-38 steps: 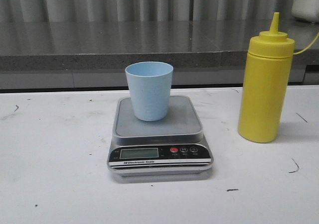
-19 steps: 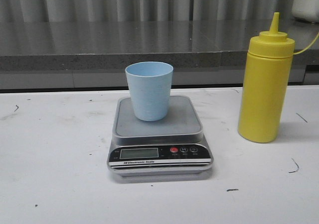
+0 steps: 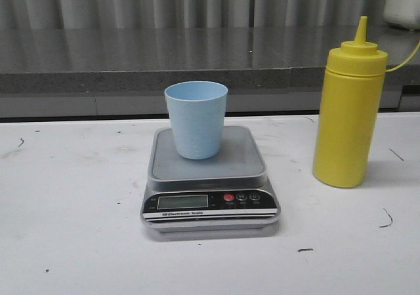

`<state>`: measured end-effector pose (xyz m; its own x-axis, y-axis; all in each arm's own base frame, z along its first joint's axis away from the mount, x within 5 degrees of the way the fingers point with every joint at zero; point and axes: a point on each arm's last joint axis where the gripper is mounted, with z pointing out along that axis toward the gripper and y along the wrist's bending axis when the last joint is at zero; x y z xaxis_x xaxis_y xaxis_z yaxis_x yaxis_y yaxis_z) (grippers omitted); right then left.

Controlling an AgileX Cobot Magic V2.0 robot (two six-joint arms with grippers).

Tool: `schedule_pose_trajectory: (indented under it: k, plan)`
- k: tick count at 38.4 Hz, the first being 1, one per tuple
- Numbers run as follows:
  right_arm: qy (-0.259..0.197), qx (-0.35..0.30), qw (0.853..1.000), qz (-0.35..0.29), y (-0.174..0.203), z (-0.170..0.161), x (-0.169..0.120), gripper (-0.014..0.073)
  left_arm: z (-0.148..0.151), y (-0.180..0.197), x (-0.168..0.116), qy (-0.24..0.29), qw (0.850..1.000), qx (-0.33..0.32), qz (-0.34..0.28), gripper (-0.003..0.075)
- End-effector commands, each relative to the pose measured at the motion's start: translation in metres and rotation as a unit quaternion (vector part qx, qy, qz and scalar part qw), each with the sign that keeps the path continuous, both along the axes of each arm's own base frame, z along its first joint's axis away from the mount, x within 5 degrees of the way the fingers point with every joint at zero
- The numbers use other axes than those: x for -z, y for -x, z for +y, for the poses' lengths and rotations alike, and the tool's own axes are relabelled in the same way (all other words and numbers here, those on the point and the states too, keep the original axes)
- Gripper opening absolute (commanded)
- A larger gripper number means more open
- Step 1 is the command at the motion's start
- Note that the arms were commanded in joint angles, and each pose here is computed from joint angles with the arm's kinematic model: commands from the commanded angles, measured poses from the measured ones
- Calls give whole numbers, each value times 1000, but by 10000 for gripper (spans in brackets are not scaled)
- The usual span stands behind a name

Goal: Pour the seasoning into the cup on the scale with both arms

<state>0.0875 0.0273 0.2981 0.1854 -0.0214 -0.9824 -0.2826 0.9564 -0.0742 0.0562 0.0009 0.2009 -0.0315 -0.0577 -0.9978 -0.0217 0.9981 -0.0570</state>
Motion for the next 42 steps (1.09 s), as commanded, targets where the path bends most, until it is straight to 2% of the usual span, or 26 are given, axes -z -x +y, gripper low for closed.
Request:
schedule_pose_trajectory:
  k: [1,2,4,6,9,12,18,23,28,32,42]
  plan:
    - [52,-4,996,-66,2,3,-12,-63,0,0,-1,11,999,-3,-42,-20]
    - [80,-12,994,-79,3,5,-11,-63,0,0,-1,11,999,-3,-42,-20]
    - [86,-22,992,-88,4,7,-9,-63,0,0,-1,11,999,-3,-42,-20]
    - [70,-26,994,-82,4,7,-6,-63,0,0,-1,11,999,-3,-42,-20]
    - [28,-16,998,-49,2,4,1,-63,0,0,-1,11,999,-3,-42,-20]
    - [6,3,1000,-9,-1,0,13,-63,0,0,-1,11,999,-3,-42,-20]
    - [11,52,997,64,2,-10,41,-63,0,0,-1,11,999,-3,-42,-20]
    - [-1,85,992,97,11,-18,65,-63,0,0,-1,11,999,-3,-42,-20]
    - [-27,111,989,93,19,-23,83,-63,0,0,-1,11,999,-3,-42,-20]
    - [-27,121,988,97,23,-24,97,-63,0,0,-1,11,999,-3,-42,-20]
    - [-27,125,987,99,32,-25,100,-63,0,0,-1,12,999,-3,-41,-20]
